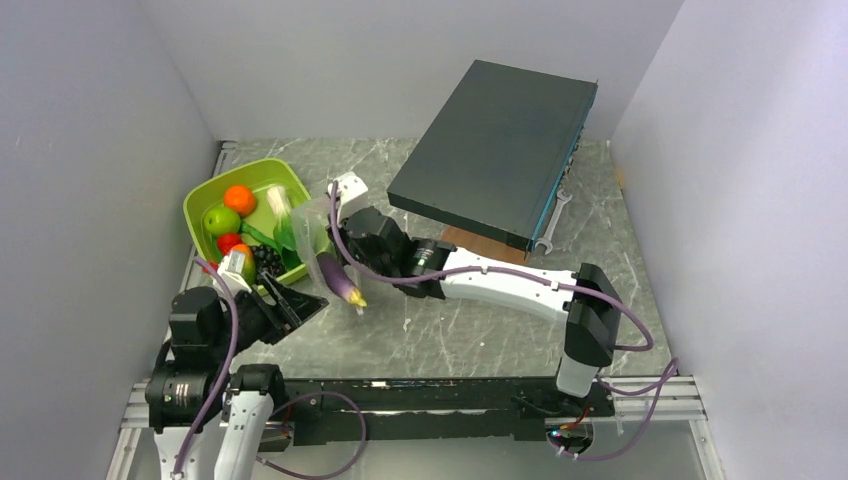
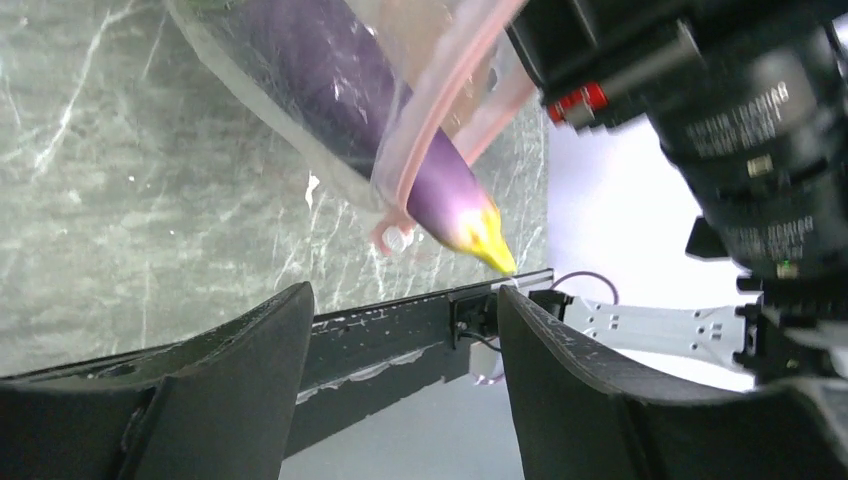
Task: Place the food in the zip-top bag and seal the zipper
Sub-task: Place the fake vegetable in the zipper food storage bag, then pick up the fake vegetable from the bin.
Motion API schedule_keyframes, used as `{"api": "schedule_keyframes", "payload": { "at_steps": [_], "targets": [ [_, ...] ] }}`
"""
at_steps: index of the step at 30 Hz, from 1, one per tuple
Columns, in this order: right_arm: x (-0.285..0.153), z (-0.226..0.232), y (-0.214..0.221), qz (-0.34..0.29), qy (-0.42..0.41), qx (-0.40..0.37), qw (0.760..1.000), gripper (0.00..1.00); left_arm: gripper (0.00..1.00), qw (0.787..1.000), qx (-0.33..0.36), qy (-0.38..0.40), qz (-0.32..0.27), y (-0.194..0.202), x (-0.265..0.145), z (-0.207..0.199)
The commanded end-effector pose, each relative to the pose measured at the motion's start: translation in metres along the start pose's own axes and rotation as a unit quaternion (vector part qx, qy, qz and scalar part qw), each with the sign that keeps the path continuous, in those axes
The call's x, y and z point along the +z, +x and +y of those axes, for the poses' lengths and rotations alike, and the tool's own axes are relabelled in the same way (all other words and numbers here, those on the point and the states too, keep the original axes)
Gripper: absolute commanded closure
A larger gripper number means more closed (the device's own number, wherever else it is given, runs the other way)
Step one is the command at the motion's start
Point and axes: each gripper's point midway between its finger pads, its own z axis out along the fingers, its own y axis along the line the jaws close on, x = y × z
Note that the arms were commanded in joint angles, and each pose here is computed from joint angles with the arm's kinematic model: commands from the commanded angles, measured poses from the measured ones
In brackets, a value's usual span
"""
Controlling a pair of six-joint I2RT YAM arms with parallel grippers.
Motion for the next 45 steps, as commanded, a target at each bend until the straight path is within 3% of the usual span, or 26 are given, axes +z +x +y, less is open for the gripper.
{"api": "schedule_keyframes", "payload": {
  "at_steps": [1,5,11,17,21,24,28,30,35,39,45],
  "targets": [
    [0.0,-0.003,-0.012,0.009,0.027,0.045,0.999,1.0,0.29,0.995,0.088,0.051,-0.006,0.003,-0.017,-0.021],
    [0.003,-0.012,-0.015,0.001,0.065,0.06,0.996,1.0,0.3,0.978,0.122,0.164,0.046,0.021,-0.024,-0.056],
    [0.004,-0.016,-0.02,-0.011,0.12,0.075,0.99,1.0,0.23,0.981,0.099,0.16,0.051,0.017,-0.017,-0.054],
    [-0.005,-0.009,-0.028,-0.036,0.123,0.069,0.989,1.0,0.29,0.993,0.081,0.07,0.044,0.01,-0.002,-0.021],
    [-0.012,-0.009,-0.03,-0.056,0.103,0.054,0.992,1.0,0.28,0.991,0.114,0.064,0.008,0.006,-0.011,-0.02],
    [-0.024,-0.013,-0.036,-0.072,0.091,0.039,0.992,1.0,0.26,0.989,0.138,0.032,-0.045,-0.004,-0.026,-0.017],
    [-0.042,-0.019,-0.043,-0.091,0.081,0.034,0.992,1.0,0.18,0.97,0.143,-0.096,-0.171,-0.04,-0.06,0.011],
    [-0.05,-0.023,-0.043,-0.096,0.079,0.033,0.992,1.0,0.14,0.958,0.135,-0.148,-0.205,-0.054,-0.071,0.023],
    [-0.061,-0.031,-0.038,-0.096,0.081,0.02,0.992,1.0,0.09,0.952,0.124,-0.216,-0.176,-0.073,-0.049,0.046],
    [-0.063,-0.031,-0.034,-0.096,0.074,0.013,0.993,1.0,0.09,0.955,0.128,-0.21,-0.164,-0.094,-0.011,0.051],
    [-0.066,-0.027,-0.029,-0.091,0.05,0.012,0.995,1.0,0.08,0.939,0.127,-0.261,-0.185,-0.157,0.026,0.066]
  ]
}}
